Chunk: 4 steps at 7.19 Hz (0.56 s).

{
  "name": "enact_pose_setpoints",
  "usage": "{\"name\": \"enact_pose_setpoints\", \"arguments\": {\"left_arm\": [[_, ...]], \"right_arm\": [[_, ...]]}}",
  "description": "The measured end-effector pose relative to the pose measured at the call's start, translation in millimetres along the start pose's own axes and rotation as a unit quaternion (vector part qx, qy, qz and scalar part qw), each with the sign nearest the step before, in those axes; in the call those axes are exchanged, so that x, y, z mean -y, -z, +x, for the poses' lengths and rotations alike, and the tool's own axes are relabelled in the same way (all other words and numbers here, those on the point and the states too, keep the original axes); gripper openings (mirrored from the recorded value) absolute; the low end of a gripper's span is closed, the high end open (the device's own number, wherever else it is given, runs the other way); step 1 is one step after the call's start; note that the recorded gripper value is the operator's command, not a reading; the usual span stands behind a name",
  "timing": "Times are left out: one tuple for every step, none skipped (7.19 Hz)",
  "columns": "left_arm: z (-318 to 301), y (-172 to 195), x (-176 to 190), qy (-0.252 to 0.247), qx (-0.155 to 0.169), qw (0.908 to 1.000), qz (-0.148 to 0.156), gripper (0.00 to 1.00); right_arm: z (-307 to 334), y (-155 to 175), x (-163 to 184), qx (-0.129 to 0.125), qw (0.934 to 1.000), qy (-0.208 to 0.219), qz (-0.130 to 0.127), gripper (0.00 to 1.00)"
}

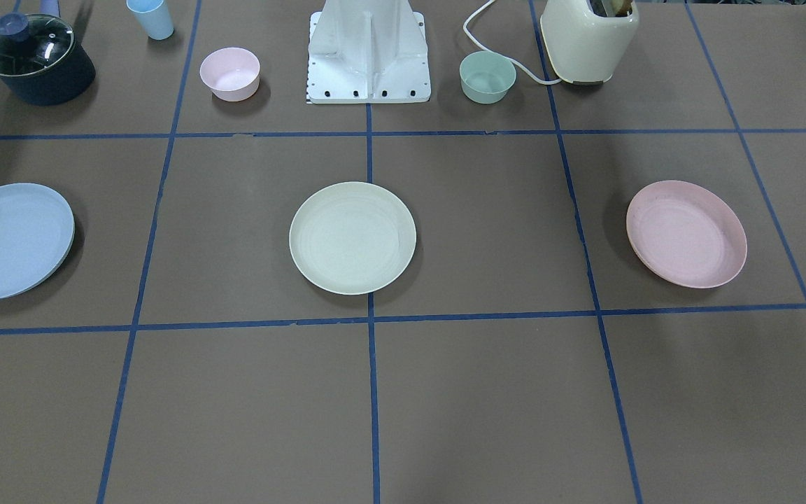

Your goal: Stack three plates with pink and blue

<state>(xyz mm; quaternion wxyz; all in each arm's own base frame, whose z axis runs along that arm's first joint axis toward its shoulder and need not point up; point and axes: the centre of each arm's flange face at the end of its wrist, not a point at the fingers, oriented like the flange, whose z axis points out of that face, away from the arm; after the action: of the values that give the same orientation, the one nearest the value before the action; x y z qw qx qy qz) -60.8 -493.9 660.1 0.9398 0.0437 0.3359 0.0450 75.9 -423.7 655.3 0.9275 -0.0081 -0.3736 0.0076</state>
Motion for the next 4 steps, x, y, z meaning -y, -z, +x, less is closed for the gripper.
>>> {"name": "enact_pose_setpoints", "arguments": {"left_arm": [[0.1, 0.0, -0.2, 0.0, 0.0, 1.0, 0.0, 1.0], [0.2, 0.1, -0.3, -0.001, 0.0, 1.0, 0.0, 1.0], [0.9, 1.0, 0.2, -0.003, 0.0, 1.0, 0.002, 1.0], [3.0, 3.2, 1.8, -0.008, 0.0, 1.0, 0.006, 1.0]], "right_arm": [[0.6, -0.7, -0.2, 0.0, 1.0, -0.001, -0.001, 1.0], [0.7, -0.8, -0.1, 0.0, 1.0, -0.001, -0.001, 1.0], [0.5, -0.7, 0.2, 0.0, 1.0, 0.0, 0.0, 1.0], [0.3, -0.6, 0.5, 0.001, 1.0, 0.0, 0.0, 1.0]]}}
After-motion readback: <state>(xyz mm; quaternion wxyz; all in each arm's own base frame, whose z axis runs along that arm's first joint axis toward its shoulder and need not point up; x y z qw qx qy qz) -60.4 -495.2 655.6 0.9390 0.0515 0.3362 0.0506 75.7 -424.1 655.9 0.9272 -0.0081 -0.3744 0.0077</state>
